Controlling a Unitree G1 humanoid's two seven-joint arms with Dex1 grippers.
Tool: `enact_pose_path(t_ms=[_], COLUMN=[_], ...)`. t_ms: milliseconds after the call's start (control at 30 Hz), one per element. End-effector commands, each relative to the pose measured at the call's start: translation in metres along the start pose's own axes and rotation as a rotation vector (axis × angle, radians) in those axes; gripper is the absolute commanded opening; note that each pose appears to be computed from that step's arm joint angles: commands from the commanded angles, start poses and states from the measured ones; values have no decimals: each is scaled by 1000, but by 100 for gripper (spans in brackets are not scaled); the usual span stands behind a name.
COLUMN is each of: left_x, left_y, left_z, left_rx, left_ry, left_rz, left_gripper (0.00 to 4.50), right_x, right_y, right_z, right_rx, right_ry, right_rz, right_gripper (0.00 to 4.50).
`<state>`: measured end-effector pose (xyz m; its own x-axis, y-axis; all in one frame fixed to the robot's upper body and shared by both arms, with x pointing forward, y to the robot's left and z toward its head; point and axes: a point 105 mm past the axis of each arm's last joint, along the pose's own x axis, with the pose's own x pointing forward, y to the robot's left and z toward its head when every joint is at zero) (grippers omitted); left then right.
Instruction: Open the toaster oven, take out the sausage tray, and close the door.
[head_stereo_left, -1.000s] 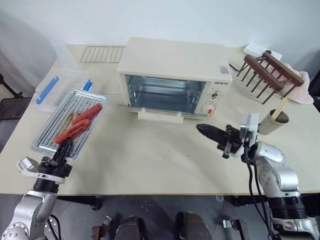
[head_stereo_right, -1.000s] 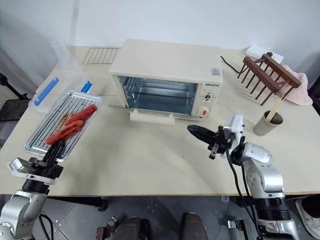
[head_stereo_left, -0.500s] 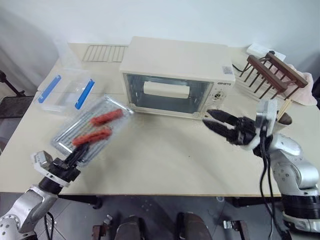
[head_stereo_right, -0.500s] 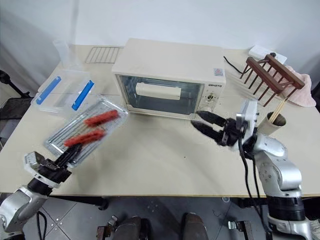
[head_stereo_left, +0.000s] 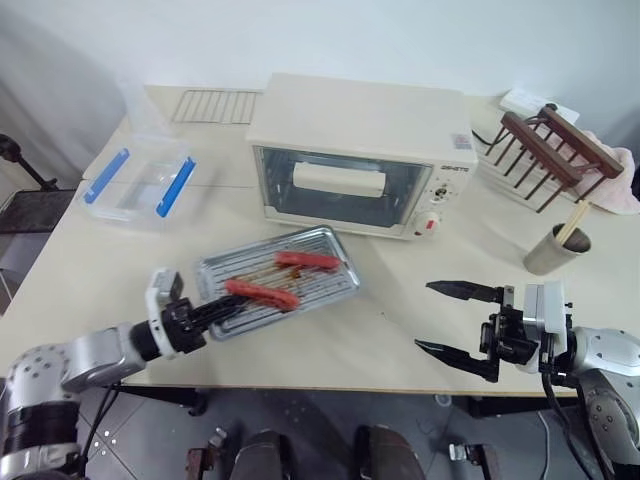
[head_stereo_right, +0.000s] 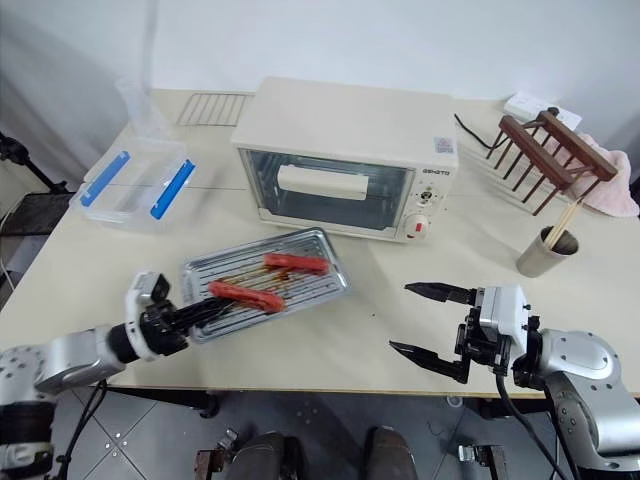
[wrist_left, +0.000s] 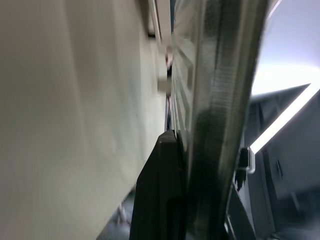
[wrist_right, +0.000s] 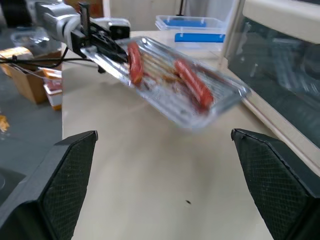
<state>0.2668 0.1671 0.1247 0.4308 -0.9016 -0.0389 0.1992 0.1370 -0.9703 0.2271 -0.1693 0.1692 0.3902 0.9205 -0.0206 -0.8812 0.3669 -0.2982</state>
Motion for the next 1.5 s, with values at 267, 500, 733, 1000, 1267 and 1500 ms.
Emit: enact_pose_path(t_ms=[267, 500, 733, 1000, 1267, 1500], left_x=[74, 89, 93, 61, -15, -83], left_y=[15, 24, 28, 21, 12, 17], left_z=[-6, -14, -8, 13, 32, 35], left_rx=[73, 96, 175, 576, 1107, 1500], left_ry=[267, 377, 388, 340, 292, 282], left_rz=[100, 142, 169, 170, 134, 209], left_gripper=[0, 0, 122, 368, 449, 449], right_x=[-14, -17, -19, -31, -56, -66], right_y=[6, 12, 15, 17, 1, -4], right_z=[13, 14, 12, 5, -10, -10], right_rx=[-70, -56, -38, -25, -40, 42], right_ry=[37, 55, 78, 118, 168, 152], right_rz=[-69, -94, -95, -91, -194, -158], right_gripper=[448, 448, 450, 450, 450, 450])
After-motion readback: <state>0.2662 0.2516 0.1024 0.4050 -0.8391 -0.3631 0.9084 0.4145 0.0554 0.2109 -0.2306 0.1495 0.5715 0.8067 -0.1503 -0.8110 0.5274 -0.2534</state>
